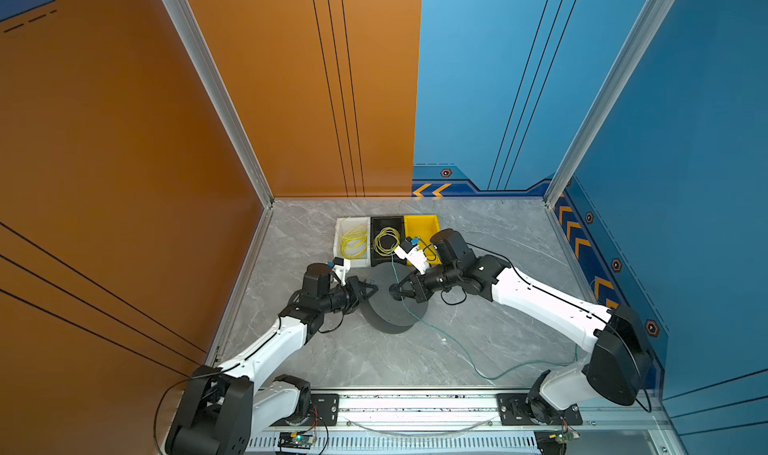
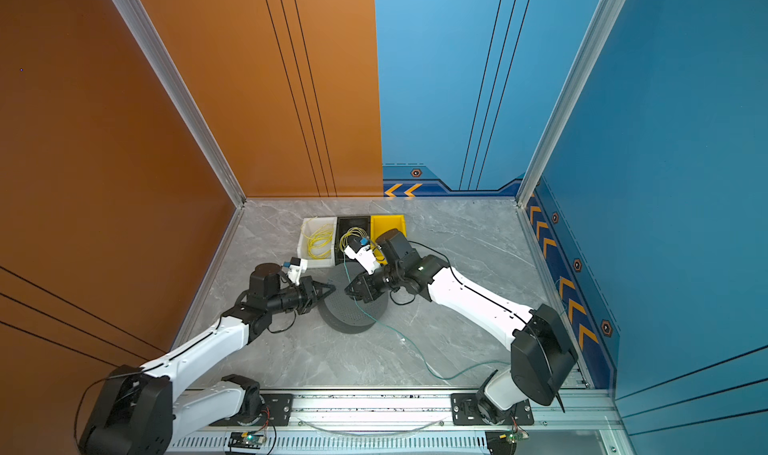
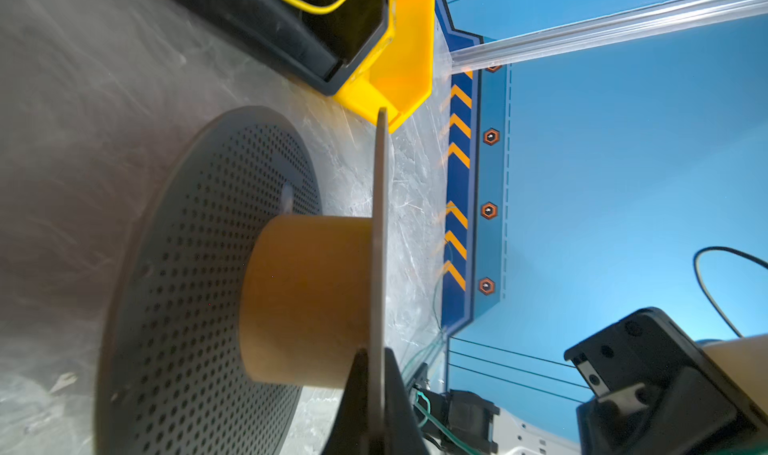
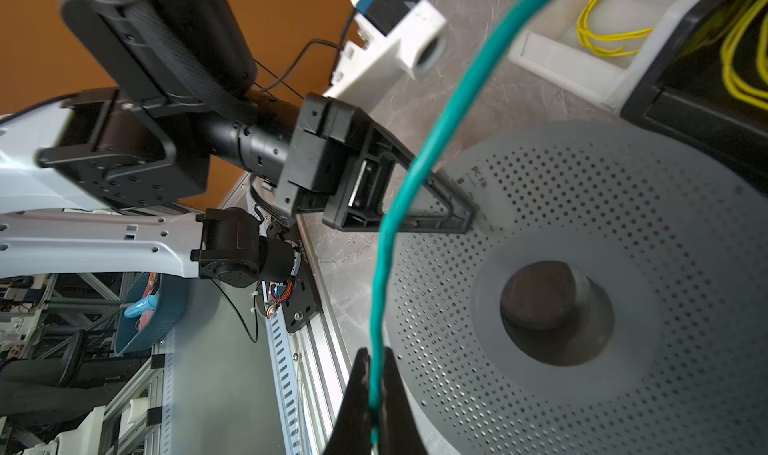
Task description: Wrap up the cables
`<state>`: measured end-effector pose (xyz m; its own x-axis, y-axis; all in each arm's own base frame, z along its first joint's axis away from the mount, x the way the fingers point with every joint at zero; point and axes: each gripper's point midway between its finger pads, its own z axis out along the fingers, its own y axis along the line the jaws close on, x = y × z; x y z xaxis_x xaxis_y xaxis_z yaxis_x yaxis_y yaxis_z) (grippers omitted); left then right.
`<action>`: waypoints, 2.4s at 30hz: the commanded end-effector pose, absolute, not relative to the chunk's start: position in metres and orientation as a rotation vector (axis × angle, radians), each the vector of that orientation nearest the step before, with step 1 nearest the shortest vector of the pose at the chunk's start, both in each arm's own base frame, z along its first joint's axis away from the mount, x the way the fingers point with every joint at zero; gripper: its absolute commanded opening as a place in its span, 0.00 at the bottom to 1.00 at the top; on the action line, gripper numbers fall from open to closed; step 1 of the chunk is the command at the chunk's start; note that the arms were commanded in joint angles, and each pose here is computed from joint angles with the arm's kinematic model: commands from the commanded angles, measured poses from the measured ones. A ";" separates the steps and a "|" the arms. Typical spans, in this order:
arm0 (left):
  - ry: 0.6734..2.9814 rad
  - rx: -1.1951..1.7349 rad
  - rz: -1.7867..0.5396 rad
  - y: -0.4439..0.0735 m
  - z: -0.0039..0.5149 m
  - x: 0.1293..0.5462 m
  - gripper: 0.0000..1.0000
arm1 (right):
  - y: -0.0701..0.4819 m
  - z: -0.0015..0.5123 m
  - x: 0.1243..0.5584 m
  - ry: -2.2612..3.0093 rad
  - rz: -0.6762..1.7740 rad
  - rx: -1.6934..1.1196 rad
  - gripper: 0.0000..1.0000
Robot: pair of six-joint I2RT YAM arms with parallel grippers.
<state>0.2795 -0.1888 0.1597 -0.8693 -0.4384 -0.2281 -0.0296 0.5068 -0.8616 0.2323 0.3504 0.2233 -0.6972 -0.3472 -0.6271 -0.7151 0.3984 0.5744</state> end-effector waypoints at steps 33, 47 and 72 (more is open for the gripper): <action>2.621 -0.123 -0.074 -0.228 0.211 0.299 0.00 | 0.274 0.225 0.190 2.241 1.183 -0.727 0.00; 2.699 -0.238 -0.105 -0.236 0.185 0.299 0.02 | 0.284 0.231 0.173 2.193 1.258 -0.731 0.00; 2.526 -0.212 -0.399 -0.136 0.279 0.292 0.81 | 0.379 0.229 0.185 2.256 1.285 -0.688 0.00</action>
<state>0.3029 -0.1416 0.2828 -0.7975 -0.3201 -0.5114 -0.1456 0.9247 -0.3518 0.1750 0.3617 0.2078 -0.7883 -0.2448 -0.5645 -0.6086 0.4447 0.6571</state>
